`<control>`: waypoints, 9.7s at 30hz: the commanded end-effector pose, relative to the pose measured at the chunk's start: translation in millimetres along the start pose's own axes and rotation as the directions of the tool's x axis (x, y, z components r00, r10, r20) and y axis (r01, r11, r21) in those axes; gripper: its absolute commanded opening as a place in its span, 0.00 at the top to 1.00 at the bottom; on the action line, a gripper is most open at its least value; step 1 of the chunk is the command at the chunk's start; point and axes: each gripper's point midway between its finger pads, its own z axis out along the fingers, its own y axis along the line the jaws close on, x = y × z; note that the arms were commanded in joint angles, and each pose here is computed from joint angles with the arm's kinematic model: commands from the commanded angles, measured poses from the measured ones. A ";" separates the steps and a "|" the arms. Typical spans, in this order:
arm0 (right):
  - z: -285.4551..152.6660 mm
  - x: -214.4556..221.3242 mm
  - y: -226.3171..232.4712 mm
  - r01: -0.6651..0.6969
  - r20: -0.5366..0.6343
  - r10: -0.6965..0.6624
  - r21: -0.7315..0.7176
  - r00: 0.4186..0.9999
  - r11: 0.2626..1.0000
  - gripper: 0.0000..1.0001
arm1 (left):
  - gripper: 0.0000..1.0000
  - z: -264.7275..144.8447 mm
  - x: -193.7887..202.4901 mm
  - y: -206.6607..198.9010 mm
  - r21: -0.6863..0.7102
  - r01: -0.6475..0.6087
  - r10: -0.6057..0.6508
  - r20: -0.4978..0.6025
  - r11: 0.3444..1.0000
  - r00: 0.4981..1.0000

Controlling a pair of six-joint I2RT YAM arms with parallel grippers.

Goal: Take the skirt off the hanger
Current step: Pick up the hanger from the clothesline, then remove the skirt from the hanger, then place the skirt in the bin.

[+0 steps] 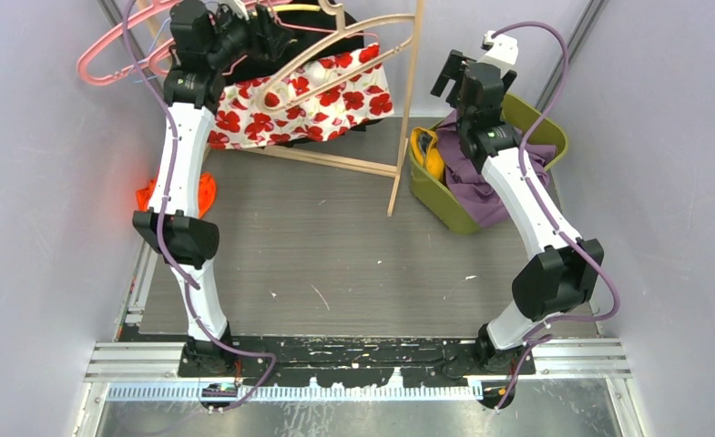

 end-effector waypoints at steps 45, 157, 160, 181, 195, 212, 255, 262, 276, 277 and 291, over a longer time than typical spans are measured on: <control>-0.4 -21.0 4.9 -0.051 0.066 0.052 -0.021 0.997 0.999 0.09 | 0.76 67.1 21.6 -70.6 0.083 -0.008 0.004 0.051 0.997 0.999; -298.6 65.6 192.5 0.024 -0.179 -0.356 -0.867 0.917 0.498 0.19 | 1.00 -315.8 5.7 -155.1 0.056 -0.252 0.258 -0.199 0.966 0.945; -302.2 62.4 198.5 0.029 -0.163 -0.353 -0.876 0.921 0.481 0.19 | 1.00 -319.5 6.5 -154.3 0.046 -0.254 0.258 -0.202 0.966 0.945; -281.8 67.6 238.9 0.129 -0.057 -0.385 -0.888 0.921 0.441 0.20 | 1.00 -337.0 -2.1 -157.3 0.023 -0.258 0.258 -0.179 0.966 0.949; -292.4 67.8 236.4 0.074 -0.104 -0.378 -0.901 0.920 0.428 0.79 | 1.00 -326.8 4.9 -154.0 0.026 -0.256 0.257 -0.189 0.966 0.948; -245.0 -49.6 162.4 0.336 0.175 -0.290 -0.582 0.941 0.740 0.99 | 1.00 -287.6 72.0 -101.7 -0.119 -0.270 0.199 -0.416 0.955 0.887; -132.1 -274.1 -41.4 0.222 0.482 -0.407 0.394 0.776 0.892 0.99 | 1.00 -318.2 83.5 -86.8 -0.163 -0.382 0.268 -0.474 0.910 0.839; -76.6 -227.2 -53.2 0.236 0.388 -0.397 0.401 0.832 0.885 0.99 | 1.00 -320.8 70.9 -88.5 -0.170 -0.383 0.271 -0.456 0.908 0.847; -5.9 -135.9 -121.0 0.256 0.197 -0.383 0.472 0.902 0.844 0.99 | 1.00 -312.4 56.0 -83.9 -0.202 -0.389 0.278 -0.424 0.899 0.862; 0.6 -120.7 -124.4 0.271 0.166 -0.386 0.471 0.907 0.839 0.99 | 1.00 -313.1 48.8 -84.5 -0.214 -0.387 0.282 -0.397 0.897 0.873; 49.8 83.7 -97.6 -0.020 -0.180 0.069 0.262 0.981 0.965 0.99 | 1.00 -329.2 -76.8 -62.3 -0.524 -0.353 0.389 -0.044 0.775 0.920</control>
